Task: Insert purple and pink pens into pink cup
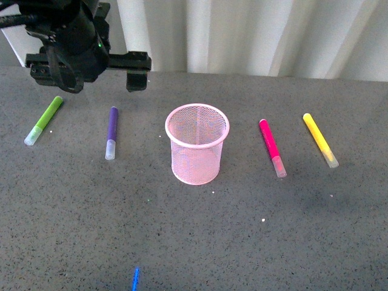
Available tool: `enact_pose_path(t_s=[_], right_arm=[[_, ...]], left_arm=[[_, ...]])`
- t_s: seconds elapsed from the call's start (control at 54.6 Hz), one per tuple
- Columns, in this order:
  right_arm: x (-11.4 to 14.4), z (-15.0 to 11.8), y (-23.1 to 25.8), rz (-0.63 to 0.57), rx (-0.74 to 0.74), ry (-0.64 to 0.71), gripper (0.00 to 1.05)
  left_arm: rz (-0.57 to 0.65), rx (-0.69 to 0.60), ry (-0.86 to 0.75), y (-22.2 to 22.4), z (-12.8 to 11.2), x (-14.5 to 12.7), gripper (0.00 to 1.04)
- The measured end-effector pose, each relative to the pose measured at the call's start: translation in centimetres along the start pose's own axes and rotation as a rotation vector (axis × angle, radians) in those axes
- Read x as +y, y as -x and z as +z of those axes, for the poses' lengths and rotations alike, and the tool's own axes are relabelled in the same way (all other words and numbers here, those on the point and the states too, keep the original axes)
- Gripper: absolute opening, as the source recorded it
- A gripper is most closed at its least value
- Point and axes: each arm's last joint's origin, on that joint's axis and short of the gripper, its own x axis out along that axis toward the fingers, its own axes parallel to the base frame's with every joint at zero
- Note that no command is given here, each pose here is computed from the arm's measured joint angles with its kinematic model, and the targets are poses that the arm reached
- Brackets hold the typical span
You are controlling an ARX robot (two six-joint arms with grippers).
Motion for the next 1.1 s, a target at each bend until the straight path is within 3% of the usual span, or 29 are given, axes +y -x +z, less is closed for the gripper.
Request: enact_pose_path(t_s=[0.385, 0.934, 1.099], right_arm=[[0.0, 0.0, 0.0, 0.0, 0.0, 0.0, 0.98], [0.0, 0.0, 0.0, 0.0, 0.0, 0.0, 0.98], [0.0, 0.0, 0.0, 0.0, 0.0, 0.0, 0.98]], left_arm=[[0.0, 0.046, -0.043, -3.4, -2.4, -0.9, 0.98], [-0.01, 0.063, -0.054, -5.5, -2.7, -1.9, 0.98], [-0.018, 0.065, -0.054, -5.7, -2.8, -2.0, 0.77]])
